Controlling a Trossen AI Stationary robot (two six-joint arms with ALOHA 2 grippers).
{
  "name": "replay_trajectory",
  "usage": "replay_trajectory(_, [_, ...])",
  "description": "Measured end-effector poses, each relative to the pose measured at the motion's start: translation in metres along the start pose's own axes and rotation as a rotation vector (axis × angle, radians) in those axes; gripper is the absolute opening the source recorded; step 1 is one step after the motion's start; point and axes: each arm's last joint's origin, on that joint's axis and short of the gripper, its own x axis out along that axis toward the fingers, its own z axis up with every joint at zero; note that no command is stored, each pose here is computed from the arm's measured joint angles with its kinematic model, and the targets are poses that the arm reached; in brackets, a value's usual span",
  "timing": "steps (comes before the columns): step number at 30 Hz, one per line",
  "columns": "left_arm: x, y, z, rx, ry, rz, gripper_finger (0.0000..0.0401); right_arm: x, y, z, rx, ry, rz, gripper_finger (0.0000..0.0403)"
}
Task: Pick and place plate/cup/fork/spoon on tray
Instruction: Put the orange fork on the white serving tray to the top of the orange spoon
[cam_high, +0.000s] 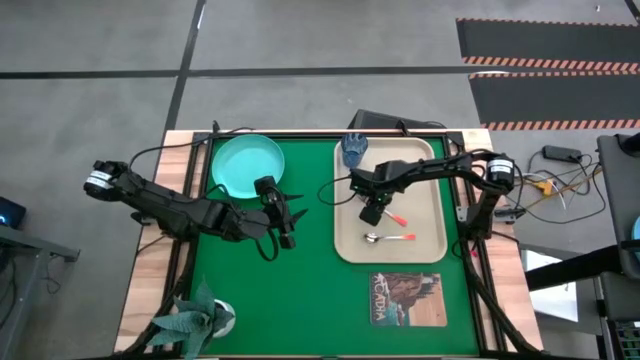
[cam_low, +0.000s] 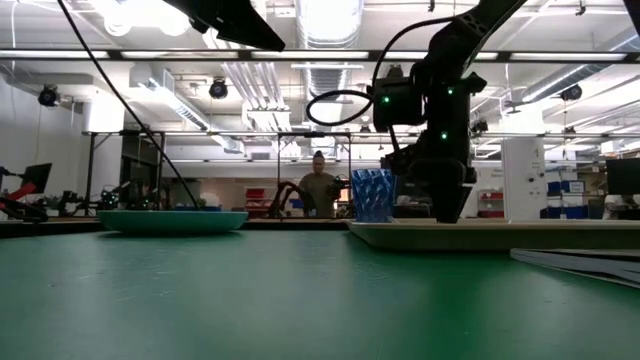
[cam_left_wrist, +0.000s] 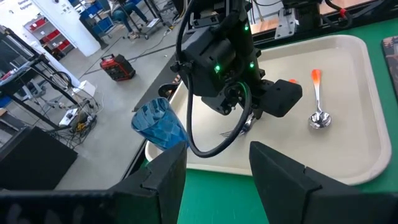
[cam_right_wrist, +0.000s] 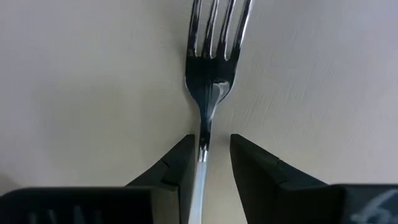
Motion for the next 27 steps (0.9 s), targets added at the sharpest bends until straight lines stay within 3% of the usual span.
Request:
replay_trajectory(11, [0.0,0.0,0.0,0.0,0.0,0.0,0.0162,0.001,0.001,0.001,0.009,-0.005,0.017,0.0016])
replay_trajectory(17, [0.0,0.0,0.0,0.0,0.0,0.0,0.0162,-0.003,0.0,0.001,-0.001,-0.022,0.013,0.0013])
replay_trajectory(22, [0.0,0.0,0.0,0.0,0.0,0.0,0.0162,-0.019,0.002,-0.008,-0.177,0.012,0.005,0.0013])
replay_trajectory(27, [0.0,0.0,0.0,0.0,0.0,0.0,0.0162,-0.029,0.021,-0.019,-0.385,0.077,0.02,0.0013])
